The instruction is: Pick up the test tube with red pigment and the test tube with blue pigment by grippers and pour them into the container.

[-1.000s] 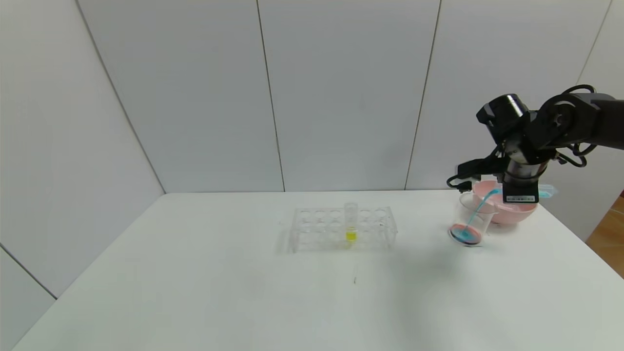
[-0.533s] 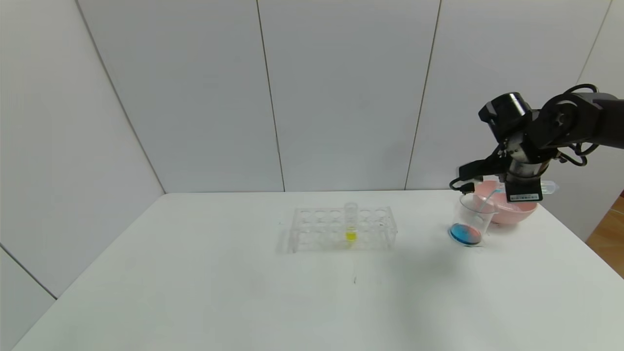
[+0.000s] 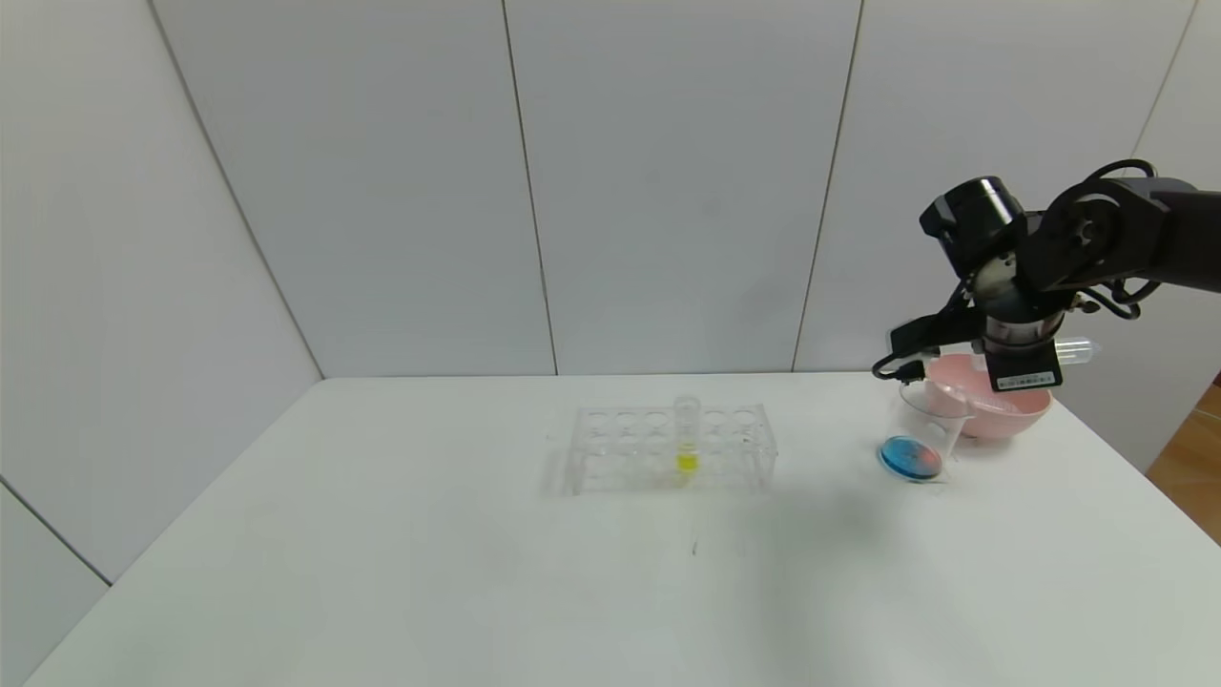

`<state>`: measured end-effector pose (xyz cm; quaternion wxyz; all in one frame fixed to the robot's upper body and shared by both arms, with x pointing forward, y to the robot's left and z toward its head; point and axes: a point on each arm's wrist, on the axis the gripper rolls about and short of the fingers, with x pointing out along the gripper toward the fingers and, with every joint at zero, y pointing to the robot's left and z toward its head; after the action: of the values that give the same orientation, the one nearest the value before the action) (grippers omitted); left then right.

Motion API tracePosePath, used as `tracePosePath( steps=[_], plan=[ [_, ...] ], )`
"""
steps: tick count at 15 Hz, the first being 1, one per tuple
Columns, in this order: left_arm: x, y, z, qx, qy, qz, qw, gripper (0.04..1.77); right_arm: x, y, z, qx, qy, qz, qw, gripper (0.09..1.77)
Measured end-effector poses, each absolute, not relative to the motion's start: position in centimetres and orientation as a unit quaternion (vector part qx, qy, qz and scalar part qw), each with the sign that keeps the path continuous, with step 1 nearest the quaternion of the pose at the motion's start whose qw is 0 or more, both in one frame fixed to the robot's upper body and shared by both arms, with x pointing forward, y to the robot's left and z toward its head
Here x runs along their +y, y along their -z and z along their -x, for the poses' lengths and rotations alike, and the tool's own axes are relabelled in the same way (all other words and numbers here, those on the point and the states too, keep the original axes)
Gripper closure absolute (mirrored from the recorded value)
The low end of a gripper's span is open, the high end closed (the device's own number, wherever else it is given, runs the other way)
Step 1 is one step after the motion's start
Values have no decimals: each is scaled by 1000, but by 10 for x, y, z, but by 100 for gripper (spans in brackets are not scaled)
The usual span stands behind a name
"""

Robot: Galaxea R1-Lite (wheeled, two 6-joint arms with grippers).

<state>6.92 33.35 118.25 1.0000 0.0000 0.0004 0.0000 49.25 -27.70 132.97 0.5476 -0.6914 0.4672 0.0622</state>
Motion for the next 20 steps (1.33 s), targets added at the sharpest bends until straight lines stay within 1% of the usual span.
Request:
tracePosePath(
  steps=[14,20],
  plan=[
    [334,-1183,-69,0,0,0,1000,5,-270,-1333,-488,461,-66,695,547,139],
    [334,-1183,-69,0,0,0,1000,5,-273,-1337,-487,459,-60,691,555,139]
  ],
)
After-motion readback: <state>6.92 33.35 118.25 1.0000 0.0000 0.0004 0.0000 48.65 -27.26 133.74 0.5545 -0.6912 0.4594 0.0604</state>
